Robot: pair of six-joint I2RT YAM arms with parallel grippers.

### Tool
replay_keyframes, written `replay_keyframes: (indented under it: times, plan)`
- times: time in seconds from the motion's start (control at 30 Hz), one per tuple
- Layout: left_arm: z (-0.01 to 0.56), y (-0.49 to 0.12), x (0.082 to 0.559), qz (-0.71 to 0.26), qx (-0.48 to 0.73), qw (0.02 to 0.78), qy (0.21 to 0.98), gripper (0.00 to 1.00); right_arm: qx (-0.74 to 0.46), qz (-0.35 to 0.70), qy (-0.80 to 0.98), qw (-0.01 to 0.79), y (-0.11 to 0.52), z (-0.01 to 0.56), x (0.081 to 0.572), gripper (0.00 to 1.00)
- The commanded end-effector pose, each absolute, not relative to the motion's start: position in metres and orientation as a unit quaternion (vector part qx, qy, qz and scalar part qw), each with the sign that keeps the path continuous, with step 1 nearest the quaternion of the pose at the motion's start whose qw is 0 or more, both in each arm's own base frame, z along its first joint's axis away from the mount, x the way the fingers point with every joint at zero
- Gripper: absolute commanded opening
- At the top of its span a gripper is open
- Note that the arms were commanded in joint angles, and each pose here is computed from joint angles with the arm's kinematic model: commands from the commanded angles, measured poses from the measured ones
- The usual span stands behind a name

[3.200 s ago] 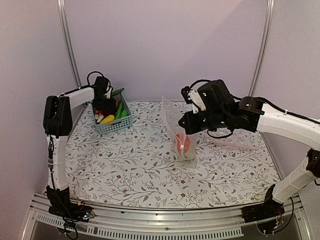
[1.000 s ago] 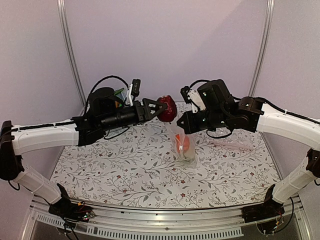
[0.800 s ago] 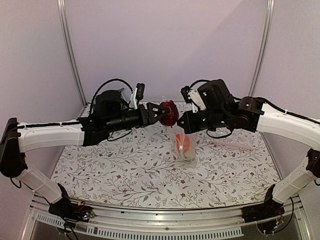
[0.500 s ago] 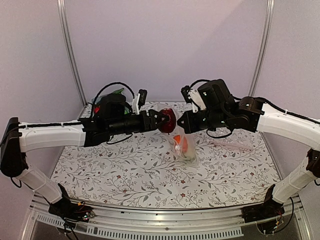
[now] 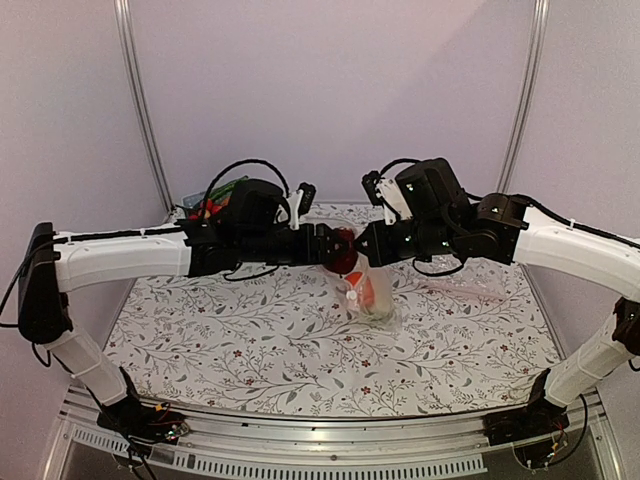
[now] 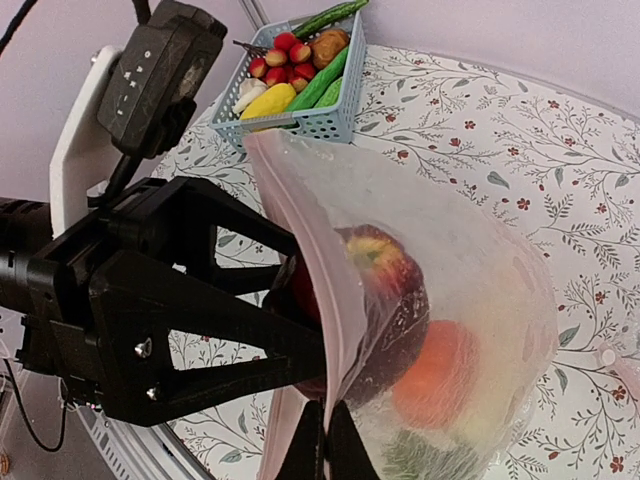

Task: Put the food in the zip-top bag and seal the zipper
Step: Place the fake fruit in the zipper food storage bag.

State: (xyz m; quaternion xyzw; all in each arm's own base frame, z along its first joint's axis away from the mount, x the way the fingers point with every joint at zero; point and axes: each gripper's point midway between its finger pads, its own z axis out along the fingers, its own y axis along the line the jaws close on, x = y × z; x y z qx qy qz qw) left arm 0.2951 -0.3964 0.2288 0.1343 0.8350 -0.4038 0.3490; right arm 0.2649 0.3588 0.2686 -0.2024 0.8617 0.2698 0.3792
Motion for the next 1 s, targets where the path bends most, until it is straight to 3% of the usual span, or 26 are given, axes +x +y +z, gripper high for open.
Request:
replay_keyframes:
  times: [0.0, 0.47, 0.77, 0.97]
  plan:
    - [0.218, -0.412, 0.291, -0.386, 0.159, 0.334, 0.845, 0.59, -0.2, 0.267, 0.861, 0.384, 0.36, 0.268, 0.267, 0.0]
    - [0.196, -0.437, 0.31, -0.336, 0.192, 0.325, 0.863, 0.65, -0.202, 0.269, 0.861, 0.381, 0.361, 0.264, 0.266, 0.0]
    - [0.195, -0.44, 0.312, -0.335, 0.194, 0.324, 0.863, 0.82, -0.199, 0.268, 0.861, 0.383, 0.359, 0.265, 0.266, 0.0]
    - [0.201, -0.439, 0.31, -0.338, 0.195, 0.326, 0.861, 0.83, -0.198, 0.265, 0.861, 0.386, 0.357, 0.265, 0.266, 0.0]
